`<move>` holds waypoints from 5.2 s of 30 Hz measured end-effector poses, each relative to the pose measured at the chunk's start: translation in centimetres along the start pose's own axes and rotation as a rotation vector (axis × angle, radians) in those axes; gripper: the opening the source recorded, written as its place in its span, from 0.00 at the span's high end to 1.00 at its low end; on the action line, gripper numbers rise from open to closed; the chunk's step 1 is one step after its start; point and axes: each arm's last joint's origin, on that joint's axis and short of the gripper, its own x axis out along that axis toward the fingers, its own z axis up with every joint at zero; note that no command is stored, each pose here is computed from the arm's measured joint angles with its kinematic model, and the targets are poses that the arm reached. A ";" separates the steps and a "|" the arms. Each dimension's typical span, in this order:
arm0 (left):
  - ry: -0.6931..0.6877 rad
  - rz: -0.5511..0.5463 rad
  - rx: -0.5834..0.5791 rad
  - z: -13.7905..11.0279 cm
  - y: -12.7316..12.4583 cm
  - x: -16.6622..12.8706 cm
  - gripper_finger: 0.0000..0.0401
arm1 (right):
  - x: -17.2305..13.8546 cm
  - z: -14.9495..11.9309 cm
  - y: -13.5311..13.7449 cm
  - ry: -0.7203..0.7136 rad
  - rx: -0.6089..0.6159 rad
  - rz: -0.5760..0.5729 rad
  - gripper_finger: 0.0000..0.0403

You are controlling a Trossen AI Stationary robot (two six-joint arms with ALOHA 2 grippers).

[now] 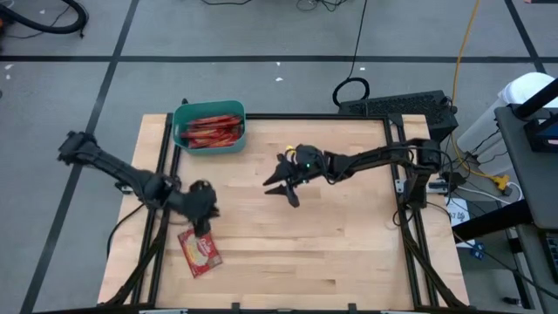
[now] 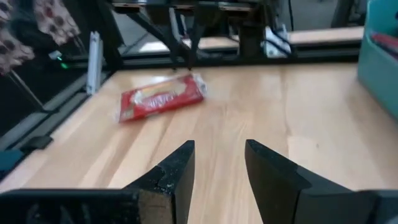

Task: Sort popcorn bags into baskets
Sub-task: Put the red popcorn bag into the green bin

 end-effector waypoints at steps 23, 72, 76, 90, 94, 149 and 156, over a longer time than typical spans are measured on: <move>0.455 0.326 -0.088 -6.5 -1.7 5.6 0.33 | 0.3 -5.1 5.4 0.059 0.073 0.026 0.67; -0.391 0.791 0.182 11.2 4.3 -0.4 0.99 | -1.8 -2.6 -0.2 -0.189 -0.055 -0.542 0.39; -0.434 0.786 0.153 11.5 5.1 -1.9 0.99 | -2.4 -2.4 -1.5 -0.212 -0.042 -0.504 0.38; -0.602 0.676 0.233 13.5 5.4 -3.8 0.99 | -2.6 -1.6 -2.3 -0.294 -0.067 -0.492 0.39; -0.608 0.660 0.248 13.7 5.8 -3.9 0.99 | -1.7 -1.3 -3.4 -0.293 -0.061 -0.477 0.39; 0.063 1.211 1.210 11.8 0.8 2.5 0.28 | -10.0 5.3 -9.0 -0.122 0.362 0.195 0.97; 0.067 1.260 1.257 12.7 0.4 2.9 0.39 | -10.2 5.2 -9.2 -0.113 0.392 0.204 0.97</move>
